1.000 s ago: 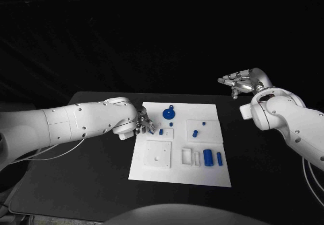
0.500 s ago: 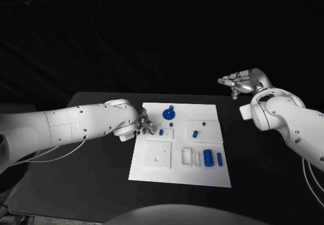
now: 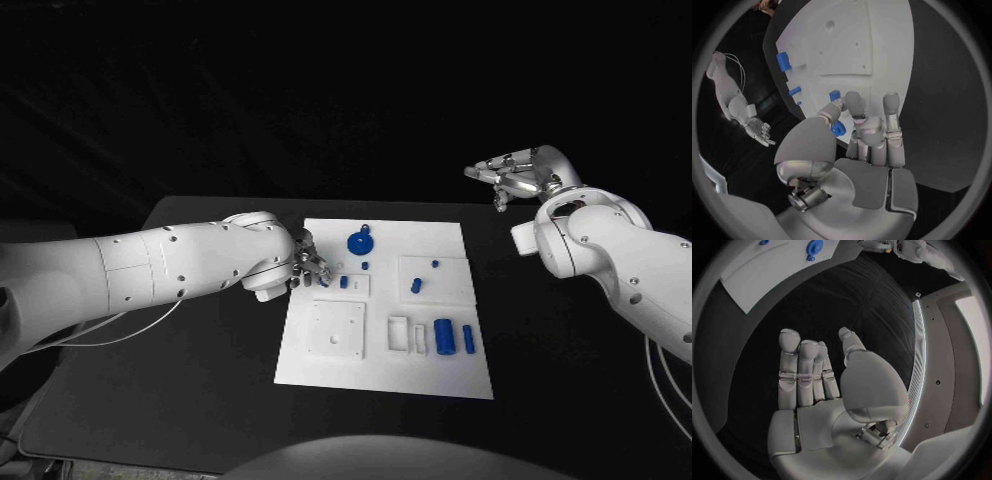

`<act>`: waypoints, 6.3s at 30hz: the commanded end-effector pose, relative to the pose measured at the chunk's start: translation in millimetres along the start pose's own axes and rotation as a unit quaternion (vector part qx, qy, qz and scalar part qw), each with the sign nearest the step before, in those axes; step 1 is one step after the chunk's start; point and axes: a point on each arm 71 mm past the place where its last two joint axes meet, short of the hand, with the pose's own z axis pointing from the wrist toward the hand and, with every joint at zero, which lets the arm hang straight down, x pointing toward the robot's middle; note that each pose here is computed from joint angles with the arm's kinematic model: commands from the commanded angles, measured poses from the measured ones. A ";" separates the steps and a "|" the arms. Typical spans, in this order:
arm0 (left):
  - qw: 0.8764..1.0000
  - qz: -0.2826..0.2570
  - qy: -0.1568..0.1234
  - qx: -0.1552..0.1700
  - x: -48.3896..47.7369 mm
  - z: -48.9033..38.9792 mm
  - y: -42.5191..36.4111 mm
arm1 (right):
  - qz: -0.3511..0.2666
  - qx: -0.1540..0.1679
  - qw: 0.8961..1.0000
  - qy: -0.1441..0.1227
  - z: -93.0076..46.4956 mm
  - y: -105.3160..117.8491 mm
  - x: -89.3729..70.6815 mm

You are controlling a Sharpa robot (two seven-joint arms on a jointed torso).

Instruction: Assemble the parts on the task board

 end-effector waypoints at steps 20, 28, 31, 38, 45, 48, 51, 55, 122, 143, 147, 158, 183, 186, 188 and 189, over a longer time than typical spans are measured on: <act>0.999 0.029 0.018 0.000 5.0 -0.8 -0.4 | -0.002 -0.002 1.000 0.006 0.0 -0.1 0.7; 0.999 0.031 0.020 0.001 5.7 -0.7 -1.5 | -0.002 -0.002 1.000 0.007 0.1 -0.1 1.1; 0.999 0.031 0.019 0.002 5.7 -0.5 -2.1 | -0.002 -0.002 1.000 0.007 0.1 -0.1 1.3; 0.999 0.031 0.018 0.002 5.6 0.8 -4.3 | -0.002 -0.001 1.000 0.008 0.3 -0.2 1.8; 0.999 0.038 0.025 0.006 7.9 1.3 -8.3 | -0.002 -0.001 1.000 0.009 0.3 -0.2 2.3; 0.999 0.042 0.029 0.007 9.0 1.4 -10.0 | -0.002 -0.001 1.000 0.009 0.3 -0.3 2.3; 0.998 0.047 0.032 0.009 9.8 1.6 -11.4 | -0.002 -0.001 1.000 0.009 0.3 -0.3 2.3; 0.998 0.053 0.035 0.009 10.9 1.8 -12.9 | -0.002 -0.001 1.000 0.009 0.2 -0.3 2.1; 0.996 0.081 0.023 -0.002 4.0 6.2 -7.7 | -0.004 0.000 1.000 0.010 -0.1 -1.9 1.0; 0.997 0.040 0.064 0.002 7.0 0.5 5.0 | -0.003 0.004 1.000 0.011 -0.6 -5.4 2.4; 0.996 0.000 0.092 0.011 4.8 -4.6 13.6 | -0.003 0.005 1.000 0.012 -1.0 -6.6 2.7; 0.983 -0.073 0.049 0.161 -31.1 -24.9 -0.8 | 0.002 0.009 1.000 0.012 -0.6 -10.5 1.7; 0.908 0.118 -0.148 0.374 -33.7 -15.5 -80.2 | 0.022 0.005 0.999 0.024 2.5 -14.1 5.3; 0.904 0.156 -0.150 0.369 -27.3 -8.8 -82.8 | 0.024 0.003 0.999 0.025 2.5 -13.1 6.3; 0.902 0.177 -0.148 0.365 -23.8 -5.2 -83.6 | 0.025 0.003 0.999 0.025 2.5 -12.7 6.8; 0.901 0.191 -0.147 0.361 -21.4 -2.8 -84.0 | 0.025 0.002 0.999 0.026 2.5 -12.4 7.1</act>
